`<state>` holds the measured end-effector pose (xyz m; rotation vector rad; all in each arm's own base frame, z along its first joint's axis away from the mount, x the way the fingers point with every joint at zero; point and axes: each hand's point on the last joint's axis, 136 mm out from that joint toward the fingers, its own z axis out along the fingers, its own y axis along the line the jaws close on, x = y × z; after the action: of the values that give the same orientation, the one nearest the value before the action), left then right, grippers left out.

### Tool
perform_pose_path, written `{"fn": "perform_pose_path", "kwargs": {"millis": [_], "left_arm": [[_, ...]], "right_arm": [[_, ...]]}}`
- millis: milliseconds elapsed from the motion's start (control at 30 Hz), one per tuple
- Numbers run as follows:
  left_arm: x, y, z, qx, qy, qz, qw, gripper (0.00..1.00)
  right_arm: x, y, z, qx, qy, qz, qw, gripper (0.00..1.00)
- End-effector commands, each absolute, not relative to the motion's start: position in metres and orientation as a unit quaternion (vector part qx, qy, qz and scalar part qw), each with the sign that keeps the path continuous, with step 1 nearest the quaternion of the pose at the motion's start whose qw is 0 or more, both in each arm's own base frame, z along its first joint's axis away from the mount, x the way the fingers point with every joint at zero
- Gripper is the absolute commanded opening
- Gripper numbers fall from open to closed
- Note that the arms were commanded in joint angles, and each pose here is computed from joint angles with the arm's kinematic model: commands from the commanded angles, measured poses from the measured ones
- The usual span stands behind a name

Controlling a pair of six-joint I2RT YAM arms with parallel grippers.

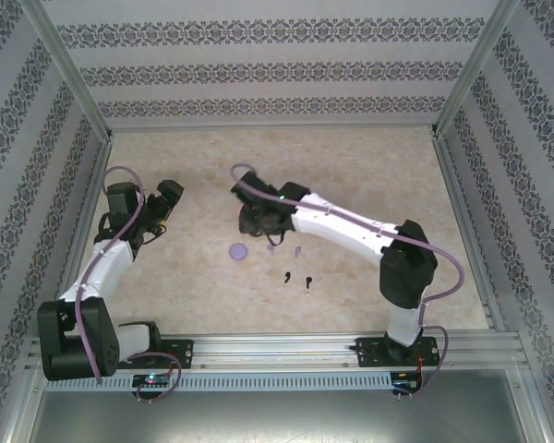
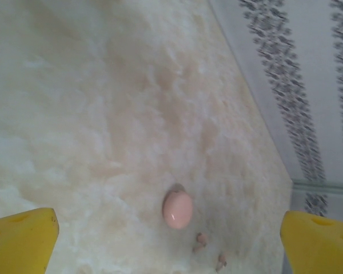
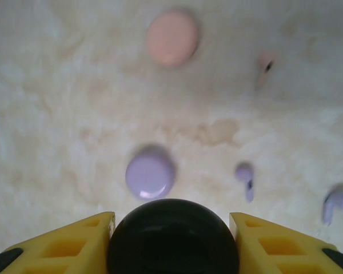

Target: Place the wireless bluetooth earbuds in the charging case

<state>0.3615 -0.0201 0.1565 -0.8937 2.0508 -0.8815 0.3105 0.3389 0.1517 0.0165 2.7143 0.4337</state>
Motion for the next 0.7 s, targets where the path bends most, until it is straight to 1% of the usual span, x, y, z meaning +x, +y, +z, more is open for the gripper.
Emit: {"fn": "perform_pose_path", "kwargs": {"millis": [0,67,200,433,533,633,667], "left_arm": [[0.363,-0.045,0.199,-0.25,0.765,-0.402,0.437,0.99],[0.355,-0.059,0.2,-0.225,0.762,-0.41,0.449,0.99],[0.347,-0.093,0.2,-0.168,0.766,-0.423,0.455,0.99],[0.351,-0.151,0.198,-0.097,0.772,-0.434,0.455,0.99],[0.359,-0.171,0.198,-0.073,0.771,-0.44,0.455,0.94],[0.366,-0.186,0.196,-0.058,0.767,-0.448,0.457,0.87],[0.369,-0.189,0.195,-0.056,0.766,-0.449,0.456,0.83]], "right_arm": [[0.341,0.335,0.165,0.071,0.95,0.227,0.2,0.4],[0.362,0.332,0.173,0.117,0.936,0.265,0.199,0.4],[0.388,0.33,0.181,0.198,0.909,0.313,0.19,0.4],[0.403,0.333,0.172,0.314,0.862,0.366,0.158,0.4],[0.404,0.332,0.166,0.351,0.845,0.375,0.151,0.4],[0.404,0.332,0.165,0.361,0.842,0.371,0.155,0.4],[0.405,0.331,0.166,0.363,0.84,0.371,0.157,0.41]]}}
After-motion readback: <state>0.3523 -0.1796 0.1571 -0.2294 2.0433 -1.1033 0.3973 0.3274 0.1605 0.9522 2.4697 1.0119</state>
